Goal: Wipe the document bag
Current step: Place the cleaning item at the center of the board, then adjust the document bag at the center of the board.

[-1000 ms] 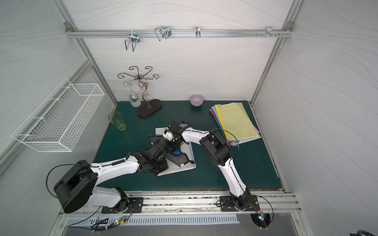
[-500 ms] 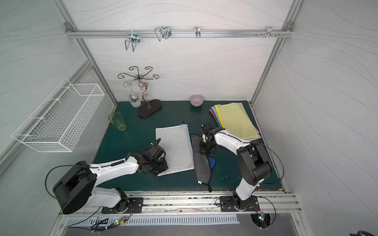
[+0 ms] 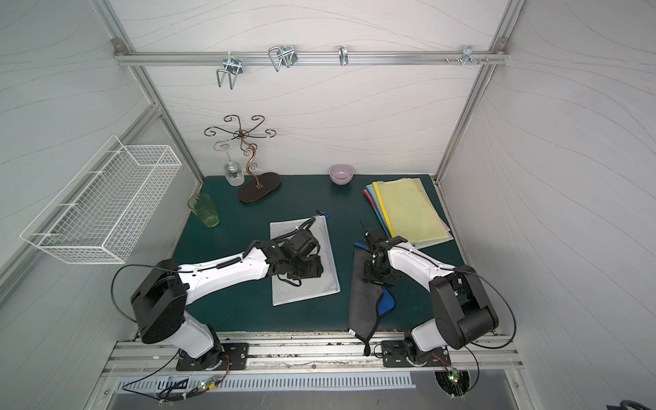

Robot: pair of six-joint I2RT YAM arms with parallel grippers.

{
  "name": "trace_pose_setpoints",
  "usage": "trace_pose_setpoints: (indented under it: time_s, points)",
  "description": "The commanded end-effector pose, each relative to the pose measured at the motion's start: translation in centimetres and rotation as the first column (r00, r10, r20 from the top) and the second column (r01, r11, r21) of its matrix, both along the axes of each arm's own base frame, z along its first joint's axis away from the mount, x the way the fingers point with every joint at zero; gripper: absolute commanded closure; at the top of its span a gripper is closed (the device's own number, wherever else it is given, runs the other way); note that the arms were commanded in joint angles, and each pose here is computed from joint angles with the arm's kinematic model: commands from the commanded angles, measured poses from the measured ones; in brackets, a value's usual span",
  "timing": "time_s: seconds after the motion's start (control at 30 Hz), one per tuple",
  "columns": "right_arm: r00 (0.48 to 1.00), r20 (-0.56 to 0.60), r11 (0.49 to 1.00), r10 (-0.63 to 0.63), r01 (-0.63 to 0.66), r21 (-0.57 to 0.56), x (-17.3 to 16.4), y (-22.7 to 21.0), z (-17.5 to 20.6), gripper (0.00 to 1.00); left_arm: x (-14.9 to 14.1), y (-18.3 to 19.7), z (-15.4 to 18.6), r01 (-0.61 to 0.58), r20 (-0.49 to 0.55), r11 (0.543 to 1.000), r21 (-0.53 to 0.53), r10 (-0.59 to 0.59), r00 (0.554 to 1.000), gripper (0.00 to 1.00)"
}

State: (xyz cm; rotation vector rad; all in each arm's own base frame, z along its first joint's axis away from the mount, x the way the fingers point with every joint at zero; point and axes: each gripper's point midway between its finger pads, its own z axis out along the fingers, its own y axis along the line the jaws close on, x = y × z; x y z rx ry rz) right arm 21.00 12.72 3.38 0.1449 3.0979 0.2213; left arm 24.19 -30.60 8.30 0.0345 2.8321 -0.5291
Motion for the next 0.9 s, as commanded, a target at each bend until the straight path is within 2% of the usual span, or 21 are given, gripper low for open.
trace_pose_setpoints:
  time_s: [0.0, 0.17, 0.3, 0.53, 0.7, 0.77, 0.87]
  points:
    - [0.999, 0.038, 1.0, 0.0, -0.001, 0.014, 0.0, -0.3, 0.9, 0.03, -0.2, -1.7, -1.1, 0.093, -0.018, 0.992, 0.087, -0.092, 0.996, 0.37]
    - [0.997, 0.059, 0.992, -0.042, 0.035, 0.12, -0.1, -0.2, 1.4, 0.01, 0.2, -3.7, -3.1, 0.143, -0.044, 0.971, 0.193, -0.137, 0.99, 0.34]
    - [0.995, 0.084, 0.987, -0.046, 0.032, 0.155, 0.1, -0.3, 2.1, 0.01, -0.1, -4.6, -4.8, 0.178, -0.069, 0.947, 0.268, -0.165, 0.984, 0.33]
    - [0.993, 0.104, 0.978, -0.053, 0.031, 0.206, 0.3, -0.4, 2.4, 0.01, -1.4, -4.0, -8.4, 0.254, -0.214, 0.87, 0.422, -0.177, 0.961, 0.36]
    - [0.991, 0.116, 0.971, -0.065, 0.036, 0.236, 0.5, -0.3, 2.7, 0.01, -2.1, -3.0, -9.4, 0.263, -0.264, 0.846, 0.463, -0.151, 0.953, 0.47]
    - [0.989, 0.127, 0.97, -0.072, 0.04, 0.241, 0.6, -0.5, 3.0, 0.01, -2.4, -2.9, -9.9, 0.276, -0.288, 0.839, 0.47, -0.15, 0.946, 0.54]
    - [0.985, 0.154, 0.967, -0.083, 0.043, 0.249, 0.9, -0.9, 3.6, 0.01, -2.8, -2.9, -10.7, 0.291, -0.319, 0.834, 0.468, -0.148, 0.936, 0.73]
